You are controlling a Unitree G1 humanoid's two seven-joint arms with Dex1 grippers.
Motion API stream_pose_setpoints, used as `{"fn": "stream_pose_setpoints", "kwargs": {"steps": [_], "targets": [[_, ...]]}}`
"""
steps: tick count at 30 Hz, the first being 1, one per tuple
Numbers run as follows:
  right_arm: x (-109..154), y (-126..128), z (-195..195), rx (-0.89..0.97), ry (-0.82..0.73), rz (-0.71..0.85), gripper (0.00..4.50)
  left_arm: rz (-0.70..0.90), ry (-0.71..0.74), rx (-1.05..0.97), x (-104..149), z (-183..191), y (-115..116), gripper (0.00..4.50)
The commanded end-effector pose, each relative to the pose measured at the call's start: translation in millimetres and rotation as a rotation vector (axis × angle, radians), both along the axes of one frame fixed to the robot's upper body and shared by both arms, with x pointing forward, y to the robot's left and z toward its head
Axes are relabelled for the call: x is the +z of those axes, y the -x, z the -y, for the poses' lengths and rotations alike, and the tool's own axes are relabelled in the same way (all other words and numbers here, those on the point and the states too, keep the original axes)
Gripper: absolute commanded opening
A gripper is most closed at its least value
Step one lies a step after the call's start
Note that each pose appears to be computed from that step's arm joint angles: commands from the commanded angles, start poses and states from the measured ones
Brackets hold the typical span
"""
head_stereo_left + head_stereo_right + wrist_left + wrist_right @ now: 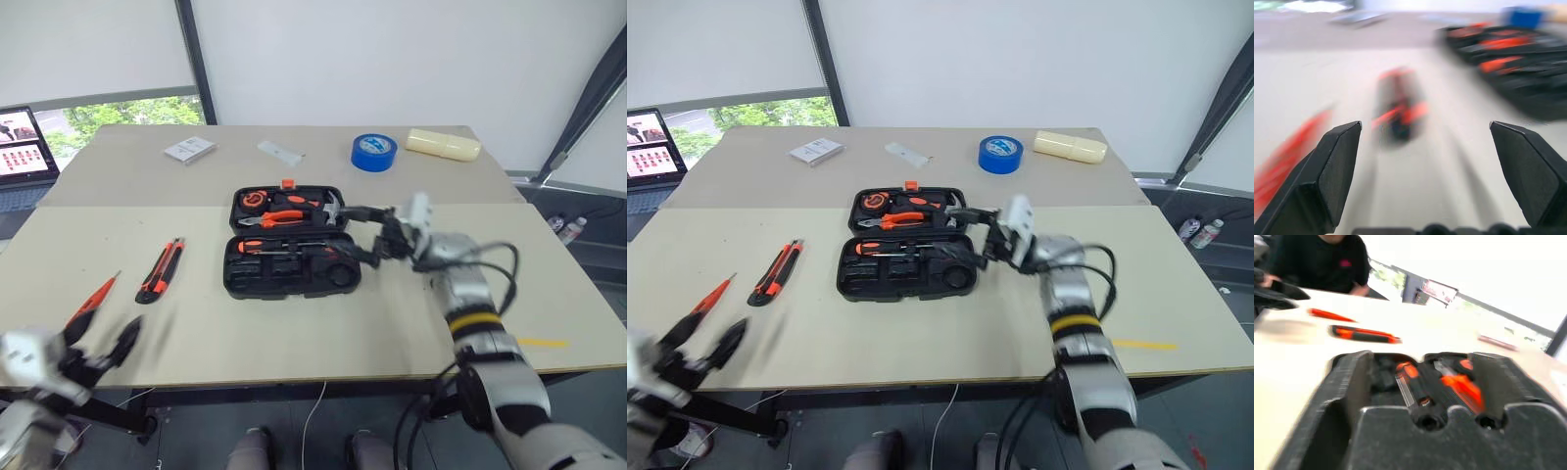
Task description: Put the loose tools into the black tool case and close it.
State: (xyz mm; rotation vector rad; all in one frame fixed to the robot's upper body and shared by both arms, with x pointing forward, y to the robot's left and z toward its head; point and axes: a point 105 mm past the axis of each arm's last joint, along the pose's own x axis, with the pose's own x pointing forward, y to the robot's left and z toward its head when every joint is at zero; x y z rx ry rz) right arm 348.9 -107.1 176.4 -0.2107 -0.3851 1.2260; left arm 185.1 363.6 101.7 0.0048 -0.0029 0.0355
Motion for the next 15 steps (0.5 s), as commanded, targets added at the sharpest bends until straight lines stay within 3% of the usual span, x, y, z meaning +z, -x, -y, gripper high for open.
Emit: {"fn": "stream_pose_setpoints", "kwargs": {"steps": [1,4,7,10,15], "targets": [[13,24,13,-0.015,-0.077,0.049,4.43,0.029,0.005,0.175,3,-33,33,4.5],[-2,41,20,-0.06,-0.053,0.047,4.43,-0.006,0.033,0.247,-7,-45,54,4.5],[-6,52,25,-0.107,-0.072,0.039,4.43,0.008,0.073,0.265,-6,-47,58,4.5],[0,58,27,-0.136,-0.095,0.048,4.43,0.057,0.096,0.255,8,-49,49,4.5],[17,63,22,-0.116,-0.089,0.09,4.43,0.009,0.089,0.171,28,-48,9,4.5]]}}
